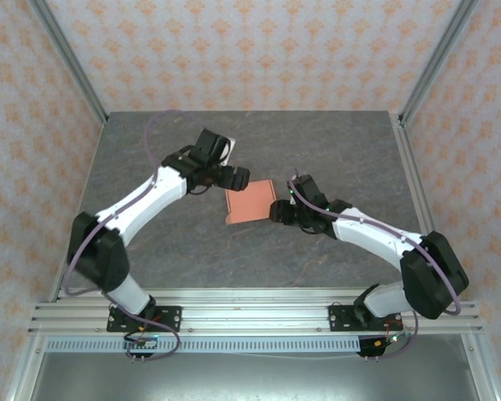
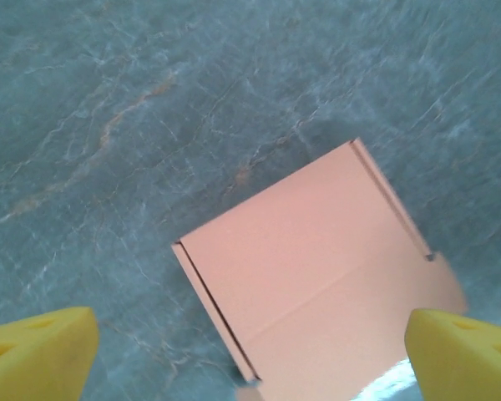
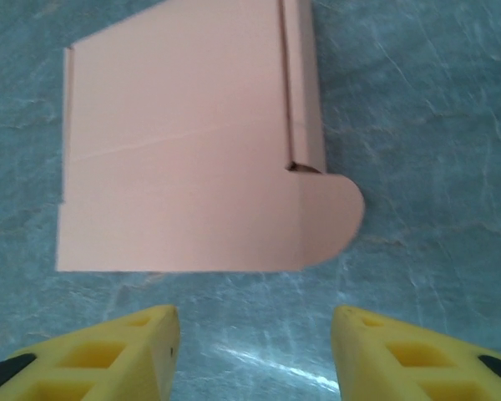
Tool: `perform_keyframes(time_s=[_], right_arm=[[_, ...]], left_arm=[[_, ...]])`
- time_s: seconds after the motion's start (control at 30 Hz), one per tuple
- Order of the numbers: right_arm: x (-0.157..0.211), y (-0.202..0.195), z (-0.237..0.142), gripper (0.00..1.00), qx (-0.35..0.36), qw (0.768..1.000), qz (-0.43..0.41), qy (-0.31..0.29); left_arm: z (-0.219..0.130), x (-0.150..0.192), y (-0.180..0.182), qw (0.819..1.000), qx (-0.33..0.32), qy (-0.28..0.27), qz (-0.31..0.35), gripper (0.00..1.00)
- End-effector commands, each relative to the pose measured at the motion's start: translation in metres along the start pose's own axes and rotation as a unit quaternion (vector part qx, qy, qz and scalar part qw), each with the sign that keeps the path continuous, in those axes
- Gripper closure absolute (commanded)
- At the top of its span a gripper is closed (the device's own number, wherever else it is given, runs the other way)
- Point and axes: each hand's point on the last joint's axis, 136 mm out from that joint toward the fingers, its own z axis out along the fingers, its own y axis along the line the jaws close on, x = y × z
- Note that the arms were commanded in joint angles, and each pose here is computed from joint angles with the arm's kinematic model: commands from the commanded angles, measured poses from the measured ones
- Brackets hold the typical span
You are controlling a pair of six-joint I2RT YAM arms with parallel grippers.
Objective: Fold the paper box
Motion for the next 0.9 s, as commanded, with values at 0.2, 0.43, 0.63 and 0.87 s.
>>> perform_keyframes(time_s=[0.2,0.43,0.63,0.87], right_arm=[[0.0,0.002,-0.013,0.41,-0.095,0.981,0.147,-0.079],[0.008,0.008,-0.002,0.4,-0.109,0.976,0.17,-0.085],[0.013,0.017,0.018,0.39,-0.114,0.975,0.173,-0.08],[0.015,0.015,0.037,0.4,-0.107,0.973,0.186,-0.083]], left_arm=[[0.064,0.006,-0.008,0.988,0.074,0.116,0.071,0.09],[0.101,0.007,-0.012,0.981,0.091,0.158,0.064,0.09],[0.115,0.021,-0.012,0.975,0.1,0.192,0.053,0.09],[0.12,0.051,-0.016,0.969,0.123,0.216,0.001,0.2]])
